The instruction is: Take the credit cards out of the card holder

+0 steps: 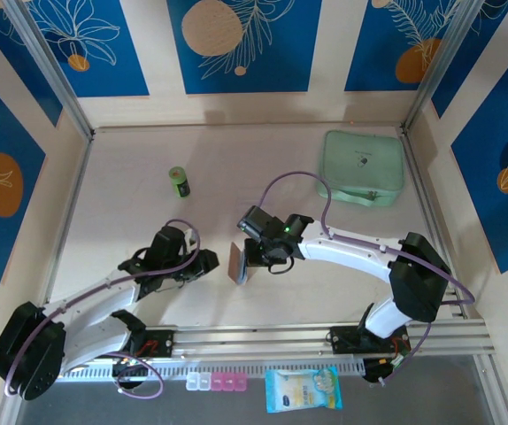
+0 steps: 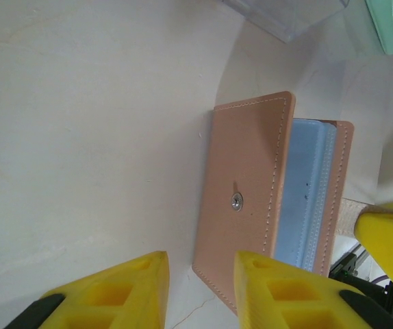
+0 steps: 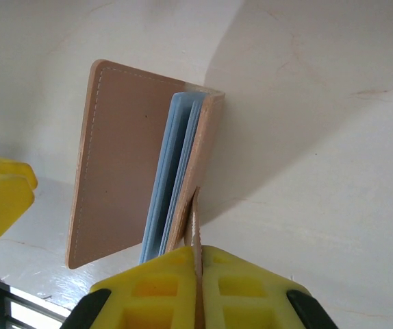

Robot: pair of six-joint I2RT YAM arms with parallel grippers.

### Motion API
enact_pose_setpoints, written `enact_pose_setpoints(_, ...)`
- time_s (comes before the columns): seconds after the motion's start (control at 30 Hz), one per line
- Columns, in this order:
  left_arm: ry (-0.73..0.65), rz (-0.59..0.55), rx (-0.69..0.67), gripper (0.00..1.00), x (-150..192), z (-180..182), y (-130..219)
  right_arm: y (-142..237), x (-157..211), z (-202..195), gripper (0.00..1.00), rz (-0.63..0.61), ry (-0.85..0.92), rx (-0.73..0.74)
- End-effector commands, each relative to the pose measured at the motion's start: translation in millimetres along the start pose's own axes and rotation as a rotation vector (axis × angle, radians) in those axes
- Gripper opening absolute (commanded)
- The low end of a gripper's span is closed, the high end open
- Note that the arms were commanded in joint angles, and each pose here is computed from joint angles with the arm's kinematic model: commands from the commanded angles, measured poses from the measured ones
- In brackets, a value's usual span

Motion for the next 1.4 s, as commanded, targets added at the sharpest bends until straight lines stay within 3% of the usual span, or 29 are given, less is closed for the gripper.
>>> enact_pose_setpoints(0.0, -0.021, 0.01, 0.02, 0.31, -3, -11, 3, 13, -6, 11, 0.08, -0.037, 0.018, -0.082)
enact_pose_setpoints(0.27, -0.012, -0.042, -0.006, 0.29, -7, -8, 9, 11, -8, 16, 0.08, -0.029, 0.042, -0.107)
enact_pose_setpoints(0.53, -0.019, -0.015, -0.01, 0.28, -4, -5, 4, 14, -8, 11, 0.08, -0.032, 0.051, -0.083)
enact_pose_setpoints(0.7, -0.028, 0.026, -0.015, 0.24, -3, -8, -6, 17, 1, -10, 0.08, -0.018, 0.025, -0.024)
enact_pose_setpoints(0.97, -0.033, 0.068, -0.005, 0.08, 0, -12, -26, 17, 25, -59, 0.08, 0.002, -0.062, 0.063)
enact_pose_setpoints(1.37, -0.051, 0.118, -0.001, 0.05, 7, -21, -46, -10, 41, -96, 0.08, 0.061, -0.127, 0.105)
Point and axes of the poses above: each hand's point on the last joint's axis, 136 mm out from that joint toward the fingers, its own y axis back along the fingers, its own z axis along the line the jaws close on, x = y × z, the point moved 5 cm from there along y, back along the fingers, and after that the axes turned 11 degrees about y, right-handed, at the moved point
